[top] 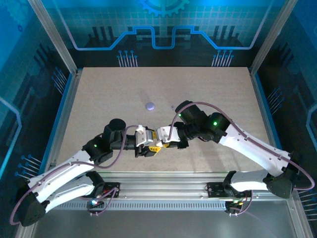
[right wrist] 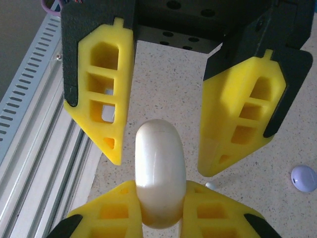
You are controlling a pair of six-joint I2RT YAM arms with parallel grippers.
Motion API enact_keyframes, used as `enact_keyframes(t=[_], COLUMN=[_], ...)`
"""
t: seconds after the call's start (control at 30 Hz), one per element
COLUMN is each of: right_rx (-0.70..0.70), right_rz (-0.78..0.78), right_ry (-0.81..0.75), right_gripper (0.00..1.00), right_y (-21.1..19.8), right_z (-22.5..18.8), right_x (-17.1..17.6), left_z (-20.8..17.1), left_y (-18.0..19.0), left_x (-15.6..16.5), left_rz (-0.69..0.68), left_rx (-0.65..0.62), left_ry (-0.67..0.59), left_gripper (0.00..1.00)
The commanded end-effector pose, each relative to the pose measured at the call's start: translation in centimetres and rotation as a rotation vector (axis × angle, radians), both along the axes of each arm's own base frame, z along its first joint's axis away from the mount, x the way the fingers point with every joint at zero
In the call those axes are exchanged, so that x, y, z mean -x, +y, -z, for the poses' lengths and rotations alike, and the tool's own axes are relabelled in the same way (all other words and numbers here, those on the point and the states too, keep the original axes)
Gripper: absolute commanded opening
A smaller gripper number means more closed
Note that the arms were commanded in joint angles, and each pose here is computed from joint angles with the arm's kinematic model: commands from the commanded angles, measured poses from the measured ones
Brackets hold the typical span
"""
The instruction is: Insert the wireless bluetooth earbuds into the charging case
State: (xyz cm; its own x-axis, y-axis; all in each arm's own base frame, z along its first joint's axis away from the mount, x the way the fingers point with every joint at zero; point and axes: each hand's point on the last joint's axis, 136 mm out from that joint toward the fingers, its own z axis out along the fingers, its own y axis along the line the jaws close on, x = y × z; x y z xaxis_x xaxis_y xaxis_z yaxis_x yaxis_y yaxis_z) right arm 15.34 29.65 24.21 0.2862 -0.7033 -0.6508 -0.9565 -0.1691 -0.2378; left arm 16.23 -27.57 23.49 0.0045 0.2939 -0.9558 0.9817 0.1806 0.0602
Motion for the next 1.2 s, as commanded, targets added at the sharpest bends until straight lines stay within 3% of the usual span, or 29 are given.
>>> enact_keyframes(t=[0.0,0.67,0.97,1.07,1.17], right_rx=[-0.036,-0.059,-0.062,-0.072,-0.105], right_rz=[-0.038,-0.042,-0.042,-0.03,0.006], right_ry=[0.003,0.018,0.025,0.015,0.005], right_gripper=[0.13,0.13,0.14,0.16,0.24], right_y=[0.84,1.28,1.56,1.55,1.34], right_z=[-1.06,-1.4,-1.25,-1.26,-1.72], right_x=[0.62,0.82,0.77,0.56,0.07], left_z=[0.2,0.1,-0.21,-0.24,-0.38], left_y=[-0.17,-0.34,-0.31,-0.15,0.1], left_x=[0.26,0.62,0.69,0.45,-0.05], left_rz=[0.014,0.033,0.028,0.007,-0.032], left_rx=[0.004,0.013,0.025,0.027,0.028], left_ry=[-0.009,-0.006,-0.019,-0.024,-0.02], left_gripper=[0.49,0.39,0.26,0.22,0.22])
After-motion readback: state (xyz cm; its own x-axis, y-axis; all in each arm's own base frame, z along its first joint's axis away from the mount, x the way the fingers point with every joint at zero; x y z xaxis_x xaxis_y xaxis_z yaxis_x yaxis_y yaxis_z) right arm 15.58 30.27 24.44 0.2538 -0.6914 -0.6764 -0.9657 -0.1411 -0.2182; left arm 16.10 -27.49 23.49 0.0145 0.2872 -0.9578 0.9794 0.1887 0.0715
